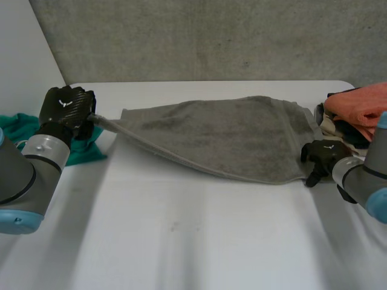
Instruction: Fold the laundry.
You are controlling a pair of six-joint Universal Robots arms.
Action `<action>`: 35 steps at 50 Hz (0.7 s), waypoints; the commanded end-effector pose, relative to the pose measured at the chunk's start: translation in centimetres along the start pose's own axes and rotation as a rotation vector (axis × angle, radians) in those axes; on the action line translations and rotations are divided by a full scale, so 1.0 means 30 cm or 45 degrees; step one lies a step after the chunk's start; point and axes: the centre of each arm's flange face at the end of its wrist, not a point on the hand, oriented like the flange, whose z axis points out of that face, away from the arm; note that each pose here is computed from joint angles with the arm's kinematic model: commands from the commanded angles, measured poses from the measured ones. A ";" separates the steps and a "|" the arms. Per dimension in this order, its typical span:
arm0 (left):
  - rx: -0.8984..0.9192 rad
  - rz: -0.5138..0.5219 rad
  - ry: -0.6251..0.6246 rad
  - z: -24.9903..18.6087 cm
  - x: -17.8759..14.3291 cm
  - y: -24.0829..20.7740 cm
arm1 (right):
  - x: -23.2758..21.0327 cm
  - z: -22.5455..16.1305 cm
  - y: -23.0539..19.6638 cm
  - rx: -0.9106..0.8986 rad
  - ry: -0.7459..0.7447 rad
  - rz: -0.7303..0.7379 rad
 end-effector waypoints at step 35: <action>-0.627 0.026 0.179 -0.270 -0.019 0.000 | 0.028 -0.308 -0.083 -0.260 0.076 -0.864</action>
